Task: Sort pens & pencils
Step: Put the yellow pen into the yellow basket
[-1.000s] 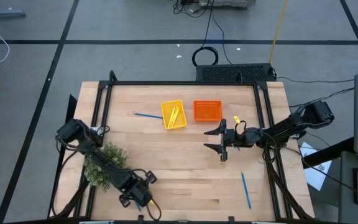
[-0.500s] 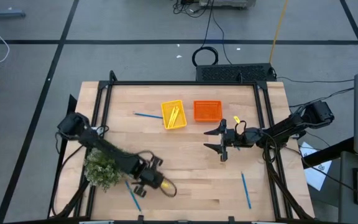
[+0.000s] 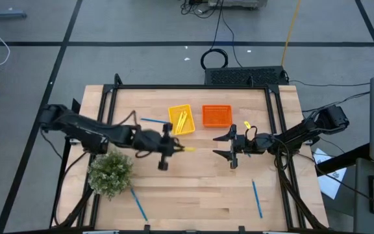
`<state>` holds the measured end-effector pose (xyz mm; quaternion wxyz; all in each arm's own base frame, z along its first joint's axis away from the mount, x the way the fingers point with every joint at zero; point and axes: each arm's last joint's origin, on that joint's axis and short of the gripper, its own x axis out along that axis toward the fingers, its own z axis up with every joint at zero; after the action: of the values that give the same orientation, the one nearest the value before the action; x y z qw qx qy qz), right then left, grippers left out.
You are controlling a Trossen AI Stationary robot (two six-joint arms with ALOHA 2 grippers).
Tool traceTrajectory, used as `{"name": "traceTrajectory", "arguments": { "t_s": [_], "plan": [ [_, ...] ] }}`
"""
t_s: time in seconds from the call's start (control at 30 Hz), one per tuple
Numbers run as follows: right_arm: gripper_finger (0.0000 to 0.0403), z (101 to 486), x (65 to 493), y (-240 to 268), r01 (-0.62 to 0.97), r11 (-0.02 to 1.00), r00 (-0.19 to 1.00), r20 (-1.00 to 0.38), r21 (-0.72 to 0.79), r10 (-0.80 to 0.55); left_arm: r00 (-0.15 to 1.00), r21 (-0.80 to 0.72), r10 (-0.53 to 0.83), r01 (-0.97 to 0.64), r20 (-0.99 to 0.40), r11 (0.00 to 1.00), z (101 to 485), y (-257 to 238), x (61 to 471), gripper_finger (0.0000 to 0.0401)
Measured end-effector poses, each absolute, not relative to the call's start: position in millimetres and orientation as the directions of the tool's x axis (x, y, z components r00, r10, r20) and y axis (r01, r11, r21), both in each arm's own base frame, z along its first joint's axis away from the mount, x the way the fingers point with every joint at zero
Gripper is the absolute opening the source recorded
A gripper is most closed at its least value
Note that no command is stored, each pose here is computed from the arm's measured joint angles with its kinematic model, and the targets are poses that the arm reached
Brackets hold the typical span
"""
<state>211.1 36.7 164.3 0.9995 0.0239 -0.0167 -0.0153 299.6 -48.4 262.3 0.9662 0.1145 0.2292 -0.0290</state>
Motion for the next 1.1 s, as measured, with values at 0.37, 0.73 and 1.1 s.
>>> {"name": "traceTrajectory", "arguments": {
  "t_s": [0.37, 0.73, 1.1],
  "plan": [
    [0.0226, 163, 211, 37, 0.031, 0.999, 0.999, 0.015, 0.009, -0.031, 0.998, -0.021, 0.053, -0.053, 0.021, 0.998, 189, -14, 249, 0.0021],
    [0.0226, 163, 211, 37, 0.031, 0.999, 0.999, 0.018, 0.015, -0.031, 0.994, -0.051, 0.049, -0.044, 0.096, 0.998, 185, -21, 236, 0.0021],
    [0.0226, 162, 211, 37, 0.031, 0.999, 0.999, 0.013, 0.01, -0.031, 0.99, -0.069, 0.113, -0.108, 0.085, 0.992, 185, -19, 237, 0.0021]
  ]
}}
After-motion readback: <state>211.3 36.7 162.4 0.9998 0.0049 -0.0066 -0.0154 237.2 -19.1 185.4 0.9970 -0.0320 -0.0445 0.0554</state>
